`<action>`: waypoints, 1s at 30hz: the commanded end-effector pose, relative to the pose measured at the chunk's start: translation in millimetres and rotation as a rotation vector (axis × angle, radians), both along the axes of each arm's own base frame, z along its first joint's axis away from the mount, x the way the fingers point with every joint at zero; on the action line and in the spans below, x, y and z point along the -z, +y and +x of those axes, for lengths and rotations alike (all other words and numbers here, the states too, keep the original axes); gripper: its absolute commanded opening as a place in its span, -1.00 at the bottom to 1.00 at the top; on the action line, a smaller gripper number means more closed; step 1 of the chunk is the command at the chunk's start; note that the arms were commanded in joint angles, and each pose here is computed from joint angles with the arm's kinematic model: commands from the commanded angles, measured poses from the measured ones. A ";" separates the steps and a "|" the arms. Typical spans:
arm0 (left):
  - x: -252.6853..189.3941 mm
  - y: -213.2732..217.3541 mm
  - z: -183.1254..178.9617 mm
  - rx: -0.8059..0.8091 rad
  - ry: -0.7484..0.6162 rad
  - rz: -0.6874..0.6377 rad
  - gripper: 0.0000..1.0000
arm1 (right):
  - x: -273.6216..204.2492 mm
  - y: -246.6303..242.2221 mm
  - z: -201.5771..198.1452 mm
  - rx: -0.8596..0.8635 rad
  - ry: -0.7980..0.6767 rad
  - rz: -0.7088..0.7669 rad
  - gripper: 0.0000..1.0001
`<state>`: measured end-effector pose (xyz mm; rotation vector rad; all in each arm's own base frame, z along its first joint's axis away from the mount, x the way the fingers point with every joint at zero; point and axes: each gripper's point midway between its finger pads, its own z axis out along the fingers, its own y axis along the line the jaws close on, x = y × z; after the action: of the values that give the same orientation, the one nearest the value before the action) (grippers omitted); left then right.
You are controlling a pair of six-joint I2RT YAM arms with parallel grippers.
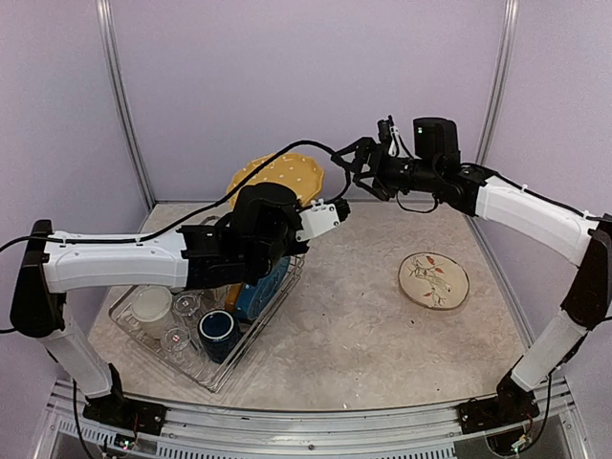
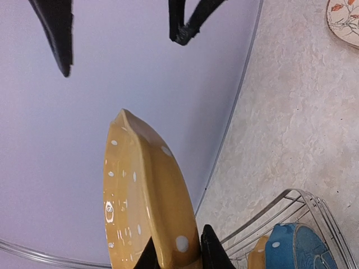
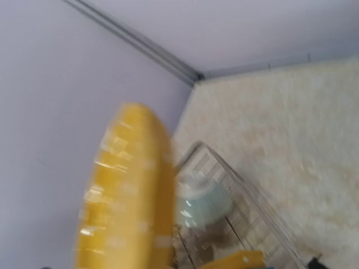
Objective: Unload the mixed dishes from the dish rack
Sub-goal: Pass from the left arm to the right
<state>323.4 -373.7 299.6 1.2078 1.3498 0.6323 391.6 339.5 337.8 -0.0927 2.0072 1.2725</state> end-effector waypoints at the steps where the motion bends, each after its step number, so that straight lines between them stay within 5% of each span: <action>1: -33.1 -7.0 -1.8 0.012 -0.074 -0.071 -1.00 | -38.1 -26.6 -11.2 0.078 -0.106 0.004 0.93; 14: -21.4 -23.6 -8.5 0.037 -0.071 -0.029 -1.00 | 14.3 33.7 1.0 -0.066 0.035 -0.070 0.77; 24: -10.0 -33.4 -13.5 0.048 -0.071 -0.004 -1.00 | 28.3 59.8 -4.2 -0.182 0.112 0.037 0.08; 30: -7.4 -32.6 -13.5 0.040 -0.060 -0.011 -1.00 | 15.1 54.9 -10.4 -0.184 0.100 0.120 -0.55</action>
<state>308.9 -402.4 270.9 1.3091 1.2993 0.6564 396.5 386.7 298.1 -0.1235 2.1299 1.4010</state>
